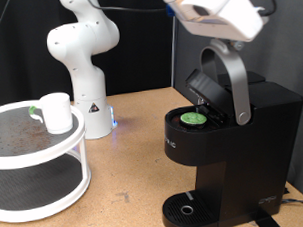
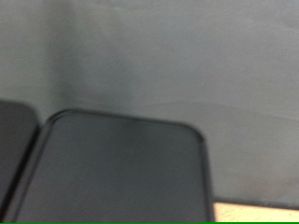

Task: Make a cup of coffee with the keurig machine

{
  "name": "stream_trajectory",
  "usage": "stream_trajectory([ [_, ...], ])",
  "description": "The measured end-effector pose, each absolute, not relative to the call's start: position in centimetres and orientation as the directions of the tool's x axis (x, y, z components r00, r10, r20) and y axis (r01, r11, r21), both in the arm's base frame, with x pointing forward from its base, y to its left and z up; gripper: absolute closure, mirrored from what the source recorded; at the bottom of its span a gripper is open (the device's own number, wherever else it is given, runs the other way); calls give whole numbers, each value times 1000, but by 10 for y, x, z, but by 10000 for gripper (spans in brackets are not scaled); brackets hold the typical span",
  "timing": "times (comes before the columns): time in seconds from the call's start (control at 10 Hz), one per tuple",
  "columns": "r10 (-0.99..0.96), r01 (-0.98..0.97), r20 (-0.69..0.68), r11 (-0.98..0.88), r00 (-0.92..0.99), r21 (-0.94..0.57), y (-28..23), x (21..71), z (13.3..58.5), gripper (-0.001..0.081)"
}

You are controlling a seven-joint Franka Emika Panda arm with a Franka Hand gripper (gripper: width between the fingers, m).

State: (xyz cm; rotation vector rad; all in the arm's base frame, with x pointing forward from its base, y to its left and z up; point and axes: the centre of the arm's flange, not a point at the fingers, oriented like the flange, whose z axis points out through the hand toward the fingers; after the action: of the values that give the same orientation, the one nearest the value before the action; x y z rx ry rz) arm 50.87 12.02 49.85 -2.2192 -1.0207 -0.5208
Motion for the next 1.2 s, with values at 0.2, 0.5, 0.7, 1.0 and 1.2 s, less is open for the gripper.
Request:
stream_trajectory([
  [0.2, 563, 801, 573, -469, 595, -371, 95, 501, 495, 805],
  [0.5, 611, 815, 543, -474, 577, -333, 58, 488, 483, 805],
  [0.7, 627, 788, 486, -546, 609, -284, 45, 485, 459, 805],
  [1.0, 619, 719, 384, -659, 685, -221, 39, 490, 415, 805],
  [1.2, 610, 712, 389, -670, 690, -211, 38, 493, 414, 805],
])
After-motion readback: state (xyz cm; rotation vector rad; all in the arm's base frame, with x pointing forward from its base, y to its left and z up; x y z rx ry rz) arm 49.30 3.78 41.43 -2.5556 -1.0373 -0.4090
